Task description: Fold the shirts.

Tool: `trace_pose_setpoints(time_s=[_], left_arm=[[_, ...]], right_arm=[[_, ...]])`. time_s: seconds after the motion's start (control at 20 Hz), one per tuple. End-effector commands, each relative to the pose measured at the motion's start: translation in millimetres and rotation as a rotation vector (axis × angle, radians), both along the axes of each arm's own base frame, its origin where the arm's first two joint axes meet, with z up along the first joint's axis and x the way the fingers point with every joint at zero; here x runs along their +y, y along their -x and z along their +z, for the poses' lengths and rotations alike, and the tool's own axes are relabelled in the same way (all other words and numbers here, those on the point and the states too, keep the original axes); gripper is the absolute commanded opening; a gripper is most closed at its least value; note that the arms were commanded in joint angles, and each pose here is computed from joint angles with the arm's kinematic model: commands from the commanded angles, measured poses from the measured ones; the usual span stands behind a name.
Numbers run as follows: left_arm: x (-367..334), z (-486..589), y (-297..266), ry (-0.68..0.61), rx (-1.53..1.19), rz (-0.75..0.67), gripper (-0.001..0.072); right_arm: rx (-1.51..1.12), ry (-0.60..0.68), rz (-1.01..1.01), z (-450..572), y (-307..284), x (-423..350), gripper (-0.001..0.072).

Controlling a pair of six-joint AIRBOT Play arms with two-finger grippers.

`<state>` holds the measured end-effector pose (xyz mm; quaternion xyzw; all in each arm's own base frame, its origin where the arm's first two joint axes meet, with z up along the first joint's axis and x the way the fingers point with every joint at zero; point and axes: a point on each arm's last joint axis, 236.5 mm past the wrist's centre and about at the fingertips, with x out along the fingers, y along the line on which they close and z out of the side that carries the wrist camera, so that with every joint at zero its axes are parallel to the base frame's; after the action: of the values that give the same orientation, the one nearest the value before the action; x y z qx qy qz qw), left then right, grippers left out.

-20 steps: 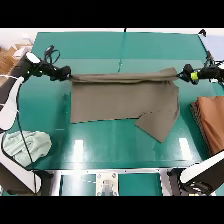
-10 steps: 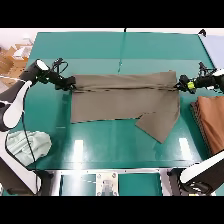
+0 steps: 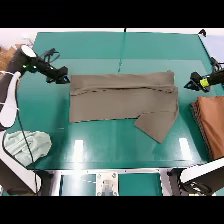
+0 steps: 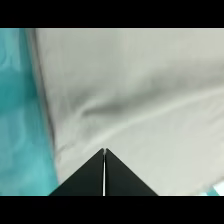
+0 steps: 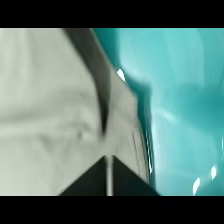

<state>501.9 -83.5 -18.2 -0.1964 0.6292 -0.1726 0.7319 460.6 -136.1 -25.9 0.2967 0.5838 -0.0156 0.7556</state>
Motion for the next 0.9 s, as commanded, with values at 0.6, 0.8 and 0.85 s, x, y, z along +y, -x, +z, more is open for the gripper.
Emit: trace_pose_setpoints(time_s=[0.6, 0.8, 0.85], left_arm=[[-20.4, -21.3, 238.3, 0.078, -0.049, 0.322, 0.0570], [-40.0, -44.5, 232.8, 0.274, -0.058, 0.530, 0.0563], [-42.3, -46.3, 226.3, 0.284, -0.089, 0.570, 0.0562]], right_arm=[[0.099, -0.046, -0.337, -54.9, 235.4, 77.8, 0.0367], [0.064, -0.076, -0.378, -65.0, 228.9, 85.2, 0.0372], [0.052, -0.070, -0.372, -65.9, 224.4, 86.4, 0.0372]])
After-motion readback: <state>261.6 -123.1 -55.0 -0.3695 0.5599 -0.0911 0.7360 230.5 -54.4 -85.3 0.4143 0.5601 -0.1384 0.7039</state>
